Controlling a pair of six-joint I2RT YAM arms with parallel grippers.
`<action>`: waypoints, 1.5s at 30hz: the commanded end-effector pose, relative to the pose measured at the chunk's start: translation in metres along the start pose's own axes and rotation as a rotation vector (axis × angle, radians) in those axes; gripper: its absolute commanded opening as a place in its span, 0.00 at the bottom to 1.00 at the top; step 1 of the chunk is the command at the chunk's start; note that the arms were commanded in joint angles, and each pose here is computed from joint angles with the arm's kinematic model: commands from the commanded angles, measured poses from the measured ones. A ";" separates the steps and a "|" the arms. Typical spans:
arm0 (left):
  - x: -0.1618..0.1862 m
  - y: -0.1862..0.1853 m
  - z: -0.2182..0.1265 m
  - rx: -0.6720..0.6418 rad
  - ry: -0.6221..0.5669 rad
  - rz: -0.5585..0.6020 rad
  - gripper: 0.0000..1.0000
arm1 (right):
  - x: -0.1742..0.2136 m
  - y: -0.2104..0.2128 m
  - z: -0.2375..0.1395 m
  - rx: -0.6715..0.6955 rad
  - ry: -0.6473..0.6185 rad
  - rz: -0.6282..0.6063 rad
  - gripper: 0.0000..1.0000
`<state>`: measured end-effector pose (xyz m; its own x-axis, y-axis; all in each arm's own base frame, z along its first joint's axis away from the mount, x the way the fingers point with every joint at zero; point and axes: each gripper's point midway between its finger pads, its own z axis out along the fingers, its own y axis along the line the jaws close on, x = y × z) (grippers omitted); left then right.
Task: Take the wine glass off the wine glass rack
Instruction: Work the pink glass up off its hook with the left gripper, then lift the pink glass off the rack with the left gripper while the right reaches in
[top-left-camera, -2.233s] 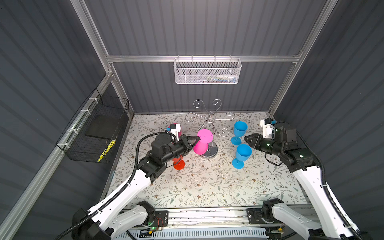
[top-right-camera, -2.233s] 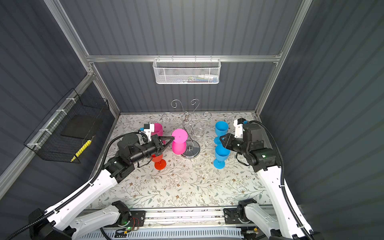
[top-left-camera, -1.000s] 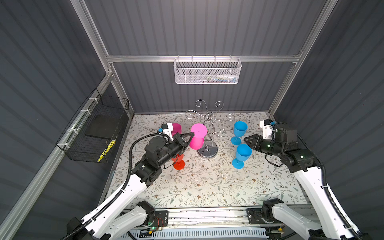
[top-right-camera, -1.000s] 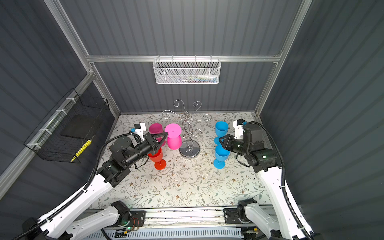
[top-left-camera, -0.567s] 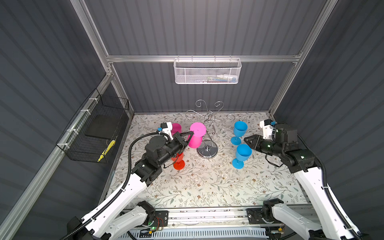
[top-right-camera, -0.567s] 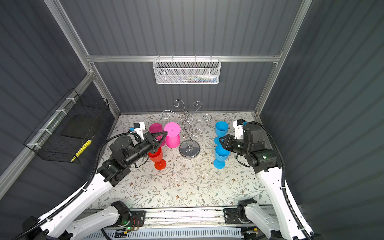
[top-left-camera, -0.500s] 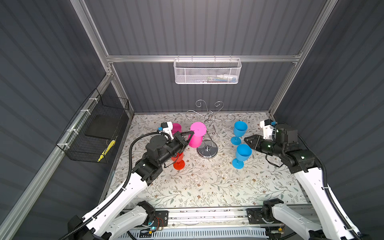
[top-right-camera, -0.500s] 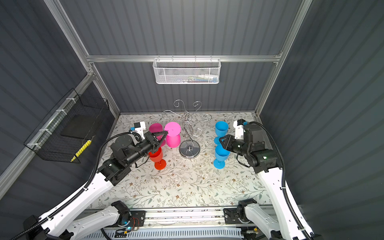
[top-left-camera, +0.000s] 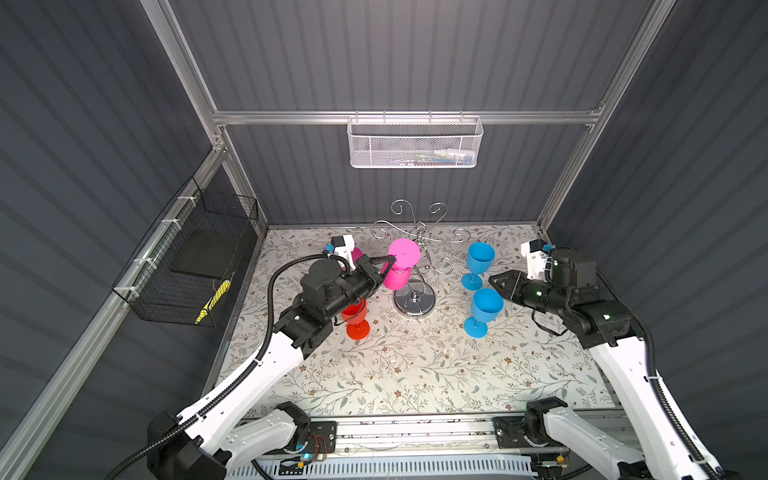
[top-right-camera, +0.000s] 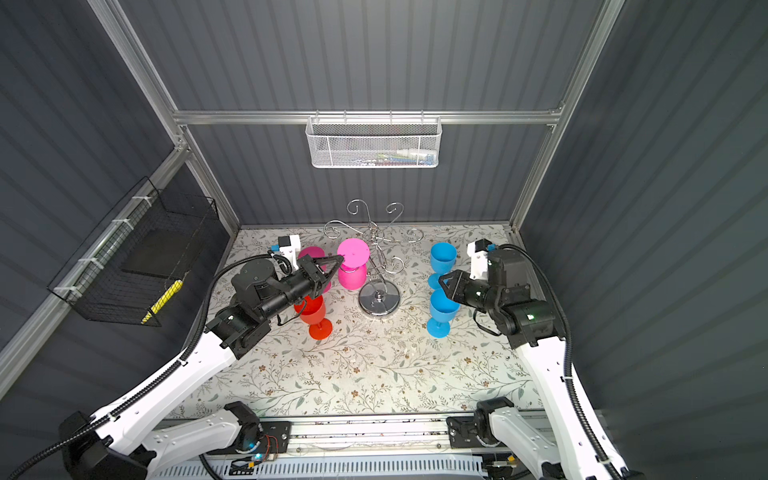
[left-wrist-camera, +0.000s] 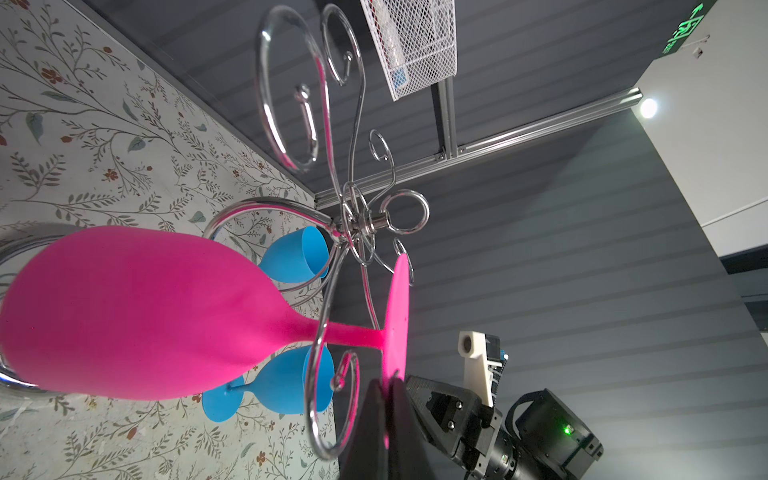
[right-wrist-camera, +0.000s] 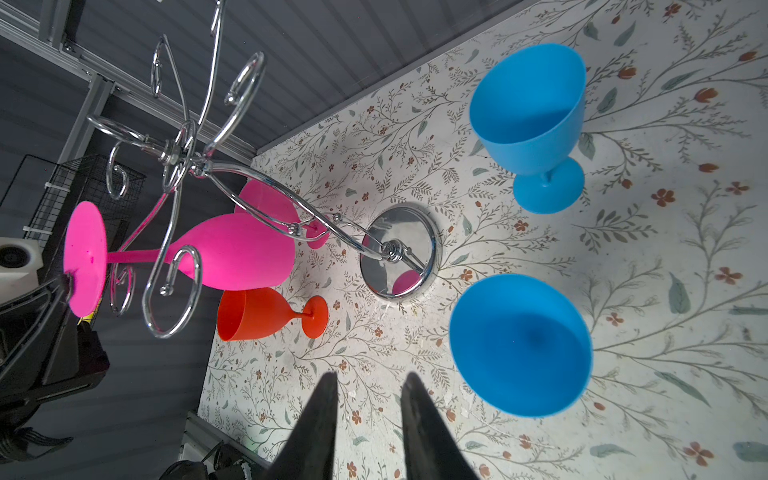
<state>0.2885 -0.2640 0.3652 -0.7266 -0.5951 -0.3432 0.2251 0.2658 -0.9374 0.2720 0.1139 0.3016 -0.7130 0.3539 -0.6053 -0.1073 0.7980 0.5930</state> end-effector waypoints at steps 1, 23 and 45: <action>0.005 -0.027 0.006 0.070 0.078 0.067 0.00 | 0.002 0.000 -0.002 -0.003 0.002 0.005 0.30; 0.048 -0.023 -0.001 0.073 0.327 0.026 0.00 | 0.003 0.002 -0.004 -0.015 0.003 0.004 0.30; 0.089 -0.063 -0.062 0.199 0.593 0.188 0.00 | -0.004 0.017 -0.034 -0.025 -0.038 -0.037 0.30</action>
<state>0.1926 -0.2876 0.3731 -0.9187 -0.1209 -0.3761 0.3466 0.2101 -0.9142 0.2567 0.1120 0.3222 -0.6933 0.3535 -0.6280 -0.1361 0.7915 0.5958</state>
